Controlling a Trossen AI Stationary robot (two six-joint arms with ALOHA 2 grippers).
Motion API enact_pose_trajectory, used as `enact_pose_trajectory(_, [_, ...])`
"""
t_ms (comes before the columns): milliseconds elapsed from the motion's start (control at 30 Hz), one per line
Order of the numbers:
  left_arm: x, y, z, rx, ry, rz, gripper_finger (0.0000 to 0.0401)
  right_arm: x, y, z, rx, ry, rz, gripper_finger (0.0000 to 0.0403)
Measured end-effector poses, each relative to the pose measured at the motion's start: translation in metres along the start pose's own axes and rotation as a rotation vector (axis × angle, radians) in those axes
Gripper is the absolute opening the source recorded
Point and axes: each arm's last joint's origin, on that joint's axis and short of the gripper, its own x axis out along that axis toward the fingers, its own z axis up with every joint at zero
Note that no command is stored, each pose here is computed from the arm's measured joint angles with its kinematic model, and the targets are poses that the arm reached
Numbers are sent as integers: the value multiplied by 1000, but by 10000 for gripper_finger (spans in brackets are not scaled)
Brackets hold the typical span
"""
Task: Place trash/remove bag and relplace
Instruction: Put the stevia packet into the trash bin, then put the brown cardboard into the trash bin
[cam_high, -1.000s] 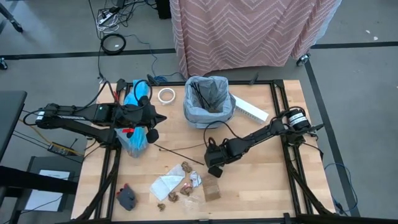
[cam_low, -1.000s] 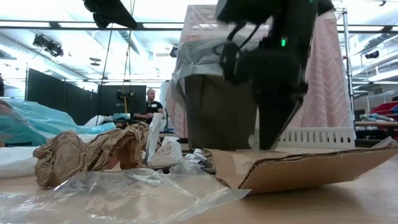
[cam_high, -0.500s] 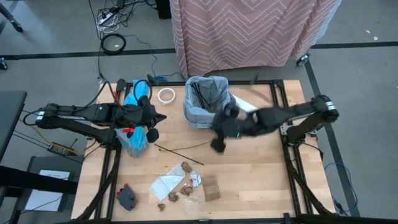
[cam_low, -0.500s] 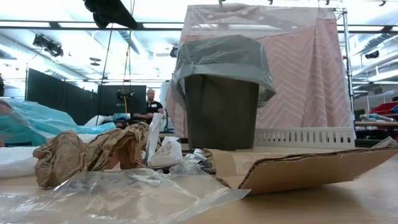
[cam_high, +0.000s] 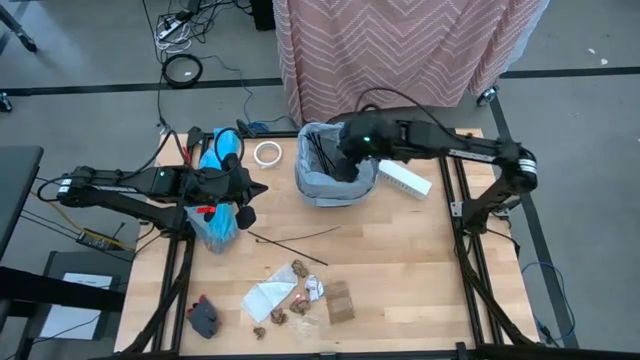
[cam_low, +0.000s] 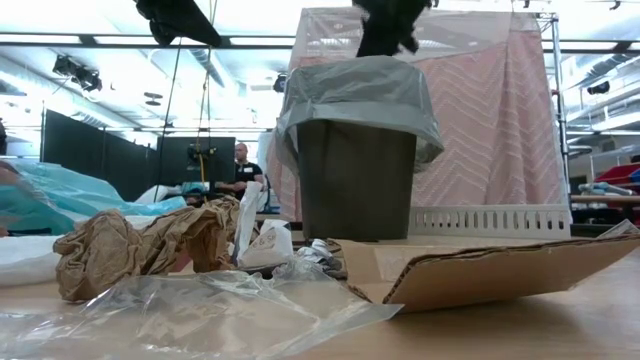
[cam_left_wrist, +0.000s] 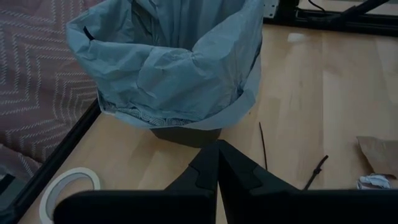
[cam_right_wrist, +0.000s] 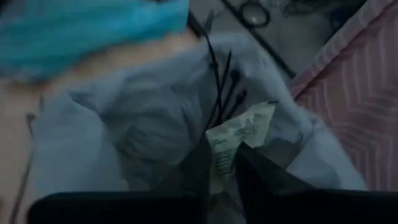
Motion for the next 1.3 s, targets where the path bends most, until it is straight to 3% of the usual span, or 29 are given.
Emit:
enact_pose_trajectory(133, [0,0,0,-2,-1,4,15,19,-1,-4,-12,55,-9,134])
enact_pose_trajectory(300, [0,0,0,-4,-1,6,15,6,7,-3,-27,34,72,215])
enact_pose_trajectory(367, [0,0,0,-4,-1,7,15,-13,13,-2,-12,5,190,237])
enact_pose_trajectory(500, [0,0,0,-4,-1,8,15,-63,45,-7,72,0,545,243])
enact_pose_trajectory(600, [0,0,0,-3,-1,9,15,-93,79,-25,71,86,678,234])
enact_pose_trajectory(733, [0,0,0,0,-1,9,15,-105,130,-68,58,189,641,224])
enact_pose_trajectory(900, [0,0,0,0,-1,9,15,-85,180,-129,135,279,502,222])
enact_pose_trajectory(1067, [0,0,0,0,-1,9,15,-45,206,-177,247,331,468,224])
enact_pose_trajectory(1300, [0,0,0,0,1,-1,15,2,228,-212,369,327,483,227])
